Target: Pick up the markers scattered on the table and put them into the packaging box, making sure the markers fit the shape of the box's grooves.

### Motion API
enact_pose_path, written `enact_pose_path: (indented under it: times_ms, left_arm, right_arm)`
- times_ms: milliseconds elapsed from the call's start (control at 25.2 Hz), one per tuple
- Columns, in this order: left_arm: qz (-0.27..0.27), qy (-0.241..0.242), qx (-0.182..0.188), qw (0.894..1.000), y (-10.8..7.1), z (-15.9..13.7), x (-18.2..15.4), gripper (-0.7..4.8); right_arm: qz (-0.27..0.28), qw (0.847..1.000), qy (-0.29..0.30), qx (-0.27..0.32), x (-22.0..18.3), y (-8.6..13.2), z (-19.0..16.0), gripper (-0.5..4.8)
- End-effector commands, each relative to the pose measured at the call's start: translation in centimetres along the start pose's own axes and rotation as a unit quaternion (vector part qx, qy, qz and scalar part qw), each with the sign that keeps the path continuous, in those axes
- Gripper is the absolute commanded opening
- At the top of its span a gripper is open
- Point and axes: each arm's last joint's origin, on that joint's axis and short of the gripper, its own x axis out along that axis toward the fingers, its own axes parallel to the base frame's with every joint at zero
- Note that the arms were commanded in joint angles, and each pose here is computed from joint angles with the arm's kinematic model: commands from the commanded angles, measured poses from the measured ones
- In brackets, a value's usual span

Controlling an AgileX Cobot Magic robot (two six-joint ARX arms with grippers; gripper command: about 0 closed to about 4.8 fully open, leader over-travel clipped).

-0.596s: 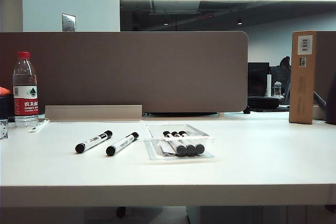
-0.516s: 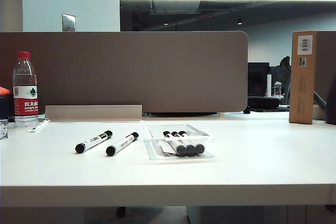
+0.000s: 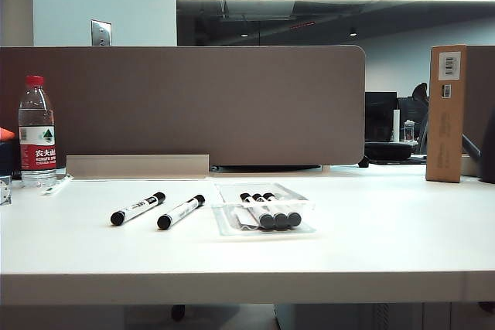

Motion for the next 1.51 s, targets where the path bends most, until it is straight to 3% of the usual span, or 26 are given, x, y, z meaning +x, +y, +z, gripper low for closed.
enact_pose_path:
  times_ms: [40,199,397,596,755,953,1112,1271,1350,1430,1509]
  left_arm:
    - [-0.044,-0.014,-0.154,0.987,-0.4,0.6,0.0,-0.05]
    - [-0.057,-0.007,-0.18,0.982,-0.5,0.6,-0.1,-0.05]
    - [-0.042,0.041,-0.191,0.98,-0.6,0.7,-0.3,-0.05]
    - [-0.058,-0.003,-0.183,0.981,-1.1,2.6,-0.6,-0.05]
    - [-0.053,0.0,-0.18,0.982,-1.4,3.5,-0.6,-0.05]
    - [-0.067,0.096,-0.173,0.978,-1.5,5.0,1.8,-0.05]
    - [-0.075,0.181,-0.142,0.97,-1.7,6.7,6.0,-0.05]
    - [-0.097,0.256,-0.071,0.959,-2.7,7.6,10.9,-0.05]
    - [-0.091,0.298,-0.034,0.95,-3.5,7.6,13.4,-0.05]
    - [-0.081,0.371,-0.002,0.925,-4.9,6.7,17.6,-0.04]
    - [-0.074,0.393,0.007,0.916,-5.4,6.0,19.2,0.04]
  right_arm:
    - [0.031,0.989,-0.016,0.141,0.0,0.2,0.3,-0.06]
    - [0.035,0.977,-0.018,0.209,0.0,0.2,0.4,-0.06]
    - [0.077,0.972,-0.04,0.218,-0.1,0.6,1.3,-0.06]
    - [0.079,0.961,-0.043,0.262,-0.2,0.7,2.0,-0.06]
    - [0.073,0.956,-0.05,0.28,-0.2,0.7,2.1,-0.06]
    - [0.077,0.95,-0.055,0.298,-0.3,0.8,2.7,-0.06]
    - [0.077,0.945,-0.051,0.313,-0.3,0.8,2.8,-0.06]
    - [0.085,0.941,-0.048,0.323,-0.3,0.9,2.8,-0.06]
    - [0.087,0.941,-0.049,0.322,-0.3,0.9,2.9,-0.06]
    - [0.096,0.94,-0.013,0.328,-0.5,1.2,3.7,-0.06]
    - [0.09,0.937,0.025,0.336,-0.5,1.4,4.2,-0.06]
